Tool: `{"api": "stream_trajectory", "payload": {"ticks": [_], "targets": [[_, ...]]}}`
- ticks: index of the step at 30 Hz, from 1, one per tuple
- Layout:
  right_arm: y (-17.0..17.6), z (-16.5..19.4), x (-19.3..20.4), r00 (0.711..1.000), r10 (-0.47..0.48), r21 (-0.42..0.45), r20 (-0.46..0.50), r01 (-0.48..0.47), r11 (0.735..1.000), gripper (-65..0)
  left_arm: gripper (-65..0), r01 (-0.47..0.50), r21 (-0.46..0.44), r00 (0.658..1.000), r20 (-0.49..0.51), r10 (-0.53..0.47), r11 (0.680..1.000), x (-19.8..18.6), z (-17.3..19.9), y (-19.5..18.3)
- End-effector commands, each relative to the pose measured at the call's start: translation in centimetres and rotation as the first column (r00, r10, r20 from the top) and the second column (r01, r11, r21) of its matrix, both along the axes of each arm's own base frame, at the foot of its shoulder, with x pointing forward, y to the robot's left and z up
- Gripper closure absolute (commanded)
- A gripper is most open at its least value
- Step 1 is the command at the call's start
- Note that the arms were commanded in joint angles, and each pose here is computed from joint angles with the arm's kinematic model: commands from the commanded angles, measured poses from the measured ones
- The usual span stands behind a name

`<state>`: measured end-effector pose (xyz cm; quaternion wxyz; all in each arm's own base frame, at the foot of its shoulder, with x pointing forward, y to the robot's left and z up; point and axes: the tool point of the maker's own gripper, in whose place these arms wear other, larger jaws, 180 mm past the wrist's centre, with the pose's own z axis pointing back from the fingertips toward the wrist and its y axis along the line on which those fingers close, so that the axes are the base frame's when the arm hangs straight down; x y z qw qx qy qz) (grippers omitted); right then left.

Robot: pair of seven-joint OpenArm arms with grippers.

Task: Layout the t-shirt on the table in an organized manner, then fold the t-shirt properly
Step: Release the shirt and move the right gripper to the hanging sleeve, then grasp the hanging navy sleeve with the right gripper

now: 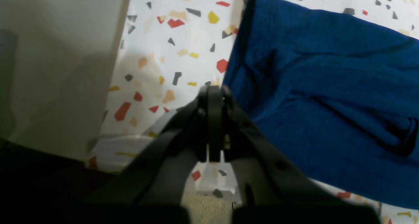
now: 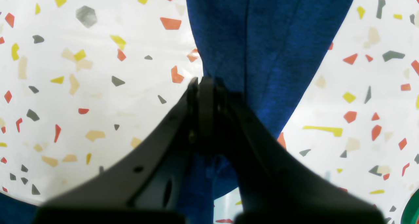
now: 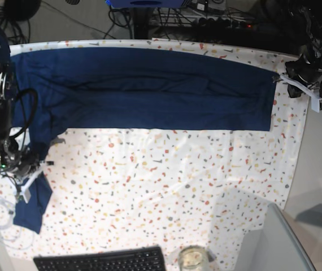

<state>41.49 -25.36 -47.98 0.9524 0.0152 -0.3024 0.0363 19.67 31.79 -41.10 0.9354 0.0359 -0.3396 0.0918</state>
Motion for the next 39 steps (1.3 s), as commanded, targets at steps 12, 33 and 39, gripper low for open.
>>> {"api": "stream_trajectory", "payload": {"ticks": [12, 33, 39], "targets": [[1.6, 6.5, -1.7, 0.976, 0.098, -0.065, 0.194, -0.087, 0.994, -0.2, 0.0, 0.011, 0.031, 0.998, 0.057, -0.012, 0.999, 1.7, 1.6, 0.7], [6.9, 6.9, -8.8, 0.982, 0.176, -0.036, 0.073, -0.173, 0.984, -15.3, 0.0, 0.006, 0.023, 0.998, 0.057, -0.007, 1.0, 1.9, 1.4, 0.7], [7.1, 10.4, -6.0, 0.97, 0.178, -0.06, 0.166, -0.17, 0.984, -38.6, 0.0, 0.006, 0.024, 0.999, 0.054, -0.007, 1.0, 1.7, 1.3, 0.7]]}}
